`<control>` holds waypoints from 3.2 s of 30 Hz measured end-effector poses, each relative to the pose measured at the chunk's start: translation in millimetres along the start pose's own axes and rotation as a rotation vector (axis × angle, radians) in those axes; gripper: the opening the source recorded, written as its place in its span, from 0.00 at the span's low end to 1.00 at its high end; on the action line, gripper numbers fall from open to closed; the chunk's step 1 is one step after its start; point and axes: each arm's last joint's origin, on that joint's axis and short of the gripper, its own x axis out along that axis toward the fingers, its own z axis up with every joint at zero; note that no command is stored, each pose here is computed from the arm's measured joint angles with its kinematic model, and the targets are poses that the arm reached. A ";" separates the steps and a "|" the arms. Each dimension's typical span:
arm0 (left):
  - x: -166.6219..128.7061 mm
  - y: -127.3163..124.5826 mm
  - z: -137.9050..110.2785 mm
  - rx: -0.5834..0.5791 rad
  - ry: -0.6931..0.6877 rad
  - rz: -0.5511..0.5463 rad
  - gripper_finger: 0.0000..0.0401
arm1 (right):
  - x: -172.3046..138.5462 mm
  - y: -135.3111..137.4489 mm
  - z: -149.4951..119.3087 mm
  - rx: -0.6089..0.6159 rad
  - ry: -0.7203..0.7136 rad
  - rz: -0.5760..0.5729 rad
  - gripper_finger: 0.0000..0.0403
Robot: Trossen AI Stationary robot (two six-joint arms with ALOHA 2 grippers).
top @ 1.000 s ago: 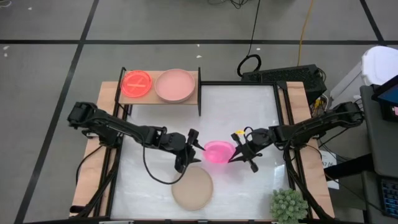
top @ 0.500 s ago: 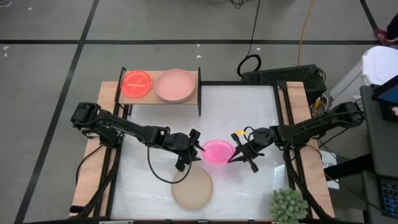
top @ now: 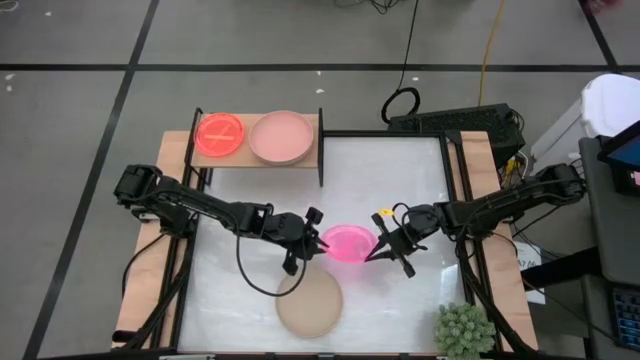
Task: Place and stack plates onto a shelf
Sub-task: Stack the small pink plate on top of the small orange plates on the shelf
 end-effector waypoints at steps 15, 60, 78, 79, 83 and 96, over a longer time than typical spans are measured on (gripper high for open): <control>0.0 -1.8 0.9 0.016 -0.021 -0.038 0.02 | 0.0 -0.1 -0.1 0.009 0.001 -0.003 0.02; -6.1 6.6 9.9 -0.097 -0.068 0.087 0.01 | -63.2 2.7 26.8 0.156 -0.038 -0.359 0.47; -63.3 20.8 31.1 -0.417 -0.186 0.159 0.01 | -68.6 3.5 17.0 0.193 0.073 -0.448 0.47; -65.7 20.8 31.0 -0.423 -0.182 0.158 0.01 | -68.6 3.5 16.9 0.195 0.073 -0.447 0.47; -80.0 22.9 33.6 -0.421 -0.196 0.173 0.01 | -68.6 3.6 16.6 0.214 0.072 -0.446 0.47; -166.4 31.4 32.5 -0.333 -0.176 0.409 0.01 | -68.3 4.2 13.8 0.217 0.102 -0.442 0.47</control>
